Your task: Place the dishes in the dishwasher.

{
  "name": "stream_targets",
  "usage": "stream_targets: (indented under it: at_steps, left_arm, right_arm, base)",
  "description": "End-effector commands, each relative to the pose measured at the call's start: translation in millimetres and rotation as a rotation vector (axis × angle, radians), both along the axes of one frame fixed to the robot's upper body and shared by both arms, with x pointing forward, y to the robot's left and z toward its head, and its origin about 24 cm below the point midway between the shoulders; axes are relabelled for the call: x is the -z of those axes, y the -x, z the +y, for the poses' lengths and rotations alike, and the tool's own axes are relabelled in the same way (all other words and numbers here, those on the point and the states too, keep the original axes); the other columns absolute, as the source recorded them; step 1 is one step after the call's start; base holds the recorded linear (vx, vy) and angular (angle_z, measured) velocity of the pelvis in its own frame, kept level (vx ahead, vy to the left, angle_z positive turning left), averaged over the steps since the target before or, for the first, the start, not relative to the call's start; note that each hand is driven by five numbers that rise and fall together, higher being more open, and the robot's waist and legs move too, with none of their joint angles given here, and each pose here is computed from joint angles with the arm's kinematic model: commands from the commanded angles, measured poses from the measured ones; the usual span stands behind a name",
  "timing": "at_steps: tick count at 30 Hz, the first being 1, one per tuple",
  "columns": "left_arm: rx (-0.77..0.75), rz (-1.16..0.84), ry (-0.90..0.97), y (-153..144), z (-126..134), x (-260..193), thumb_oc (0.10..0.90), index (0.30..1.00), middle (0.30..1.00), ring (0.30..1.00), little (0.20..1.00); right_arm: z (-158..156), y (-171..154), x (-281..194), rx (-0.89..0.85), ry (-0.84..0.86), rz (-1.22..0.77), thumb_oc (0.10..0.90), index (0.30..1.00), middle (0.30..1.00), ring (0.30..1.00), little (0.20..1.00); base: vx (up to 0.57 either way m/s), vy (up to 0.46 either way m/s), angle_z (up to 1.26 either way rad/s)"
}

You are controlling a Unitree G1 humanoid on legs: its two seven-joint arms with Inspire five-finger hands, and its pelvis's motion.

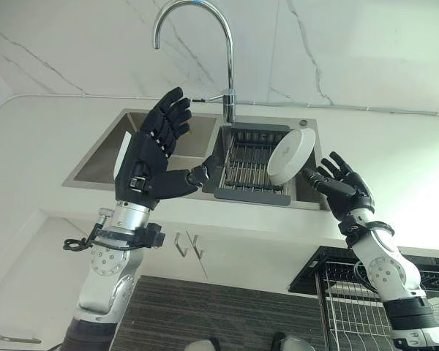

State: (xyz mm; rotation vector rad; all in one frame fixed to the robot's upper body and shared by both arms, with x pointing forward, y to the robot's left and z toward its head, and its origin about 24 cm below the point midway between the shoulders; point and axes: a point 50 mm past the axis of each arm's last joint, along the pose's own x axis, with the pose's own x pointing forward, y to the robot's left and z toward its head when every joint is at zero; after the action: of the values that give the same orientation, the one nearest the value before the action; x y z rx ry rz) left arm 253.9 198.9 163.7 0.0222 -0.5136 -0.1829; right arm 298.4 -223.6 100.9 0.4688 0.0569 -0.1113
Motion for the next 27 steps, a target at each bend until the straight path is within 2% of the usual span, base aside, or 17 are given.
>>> stream_targets:
  at_steps: [1,27]
  left_arm:
    - [0.070,-0.235,-0.062,2,-8,-48,0.800,0.900,0.900,0.900,0.900]
    - [0.082,-0.217,-0.056,-3,-9,-50,0.800,0.900,0.900,0.900,0.900]
  right_arm:
    - [1,-24,-58,0.000,-0.025,-0.222,0.800,0.900,0.900,0.900,0.900]
    - [-16,-47,-61,0.047,-0.039,-0.137,0.800,0.900,0.900,0.900,0.900]
  base:
    - [0.01,0.005,0.07]
    - [0.00,0.001,0.05]
